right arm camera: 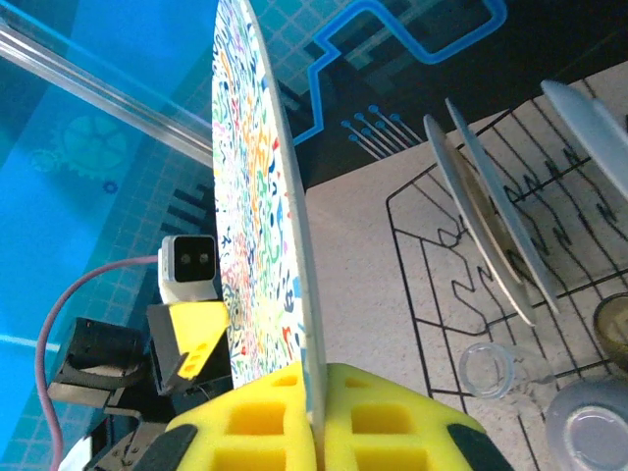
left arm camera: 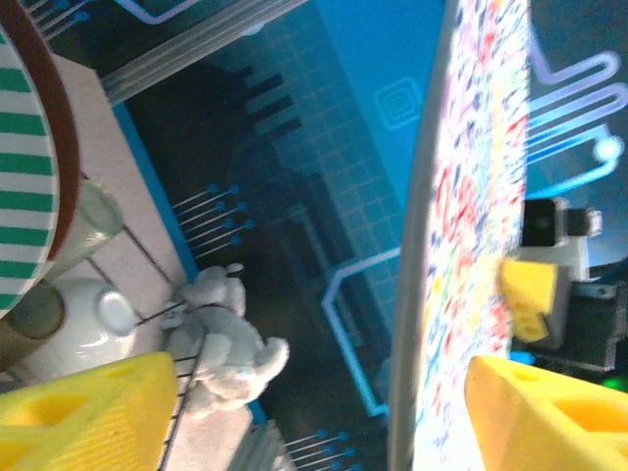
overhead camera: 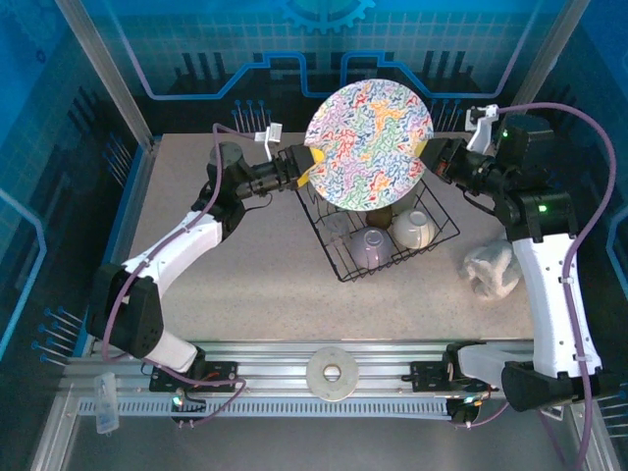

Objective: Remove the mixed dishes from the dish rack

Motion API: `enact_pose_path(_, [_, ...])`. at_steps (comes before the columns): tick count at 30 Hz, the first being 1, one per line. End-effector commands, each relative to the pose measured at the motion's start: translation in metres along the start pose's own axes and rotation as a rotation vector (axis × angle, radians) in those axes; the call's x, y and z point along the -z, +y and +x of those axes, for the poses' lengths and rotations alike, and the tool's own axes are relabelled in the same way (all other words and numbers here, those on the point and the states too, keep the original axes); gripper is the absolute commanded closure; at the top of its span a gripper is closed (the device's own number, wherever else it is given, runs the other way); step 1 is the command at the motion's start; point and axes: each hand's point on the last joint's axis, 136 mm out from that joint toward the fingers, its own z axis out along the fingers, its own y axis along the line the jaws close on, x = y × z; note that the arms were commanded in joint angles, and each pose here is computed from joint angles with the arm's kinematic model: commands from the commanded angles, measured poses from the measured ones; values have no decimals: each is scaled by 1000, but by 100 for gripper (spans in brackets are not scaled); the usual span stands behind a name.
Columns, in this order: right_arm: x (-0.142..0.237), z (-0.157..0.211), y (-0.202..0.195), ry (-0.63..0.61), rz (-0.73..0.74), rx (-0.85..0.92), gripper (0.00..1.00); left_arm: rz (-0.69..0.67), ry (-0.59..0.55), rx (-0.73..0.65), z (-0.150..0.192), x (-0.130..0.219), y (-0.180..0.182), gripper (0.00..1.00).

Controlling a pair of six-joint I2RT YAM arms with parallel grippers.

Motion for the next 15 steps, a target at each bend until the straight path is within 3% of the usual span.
enact_pose_path(1, [0,-7,27,-18,-123,17,100,78,2,-21,-10,0,-20,39])
enact_pose_path(4, [-4,-7,25,-14,-117,21,100,80,5,9,-13,-1,-19,63])
enact_pose_path(7, [-8,-8,23,-11,-114,25,100,76,17,30,-13,-2,-19,75])
enact_pose_path(10, [-15,-7,21,1,-118,21,100,54,25,57,-12,-1,-17,99])
enact_pose_path(15, [-23,-6,19,8,-113,42,100,56,-50,151,-22,-1,-17,100])
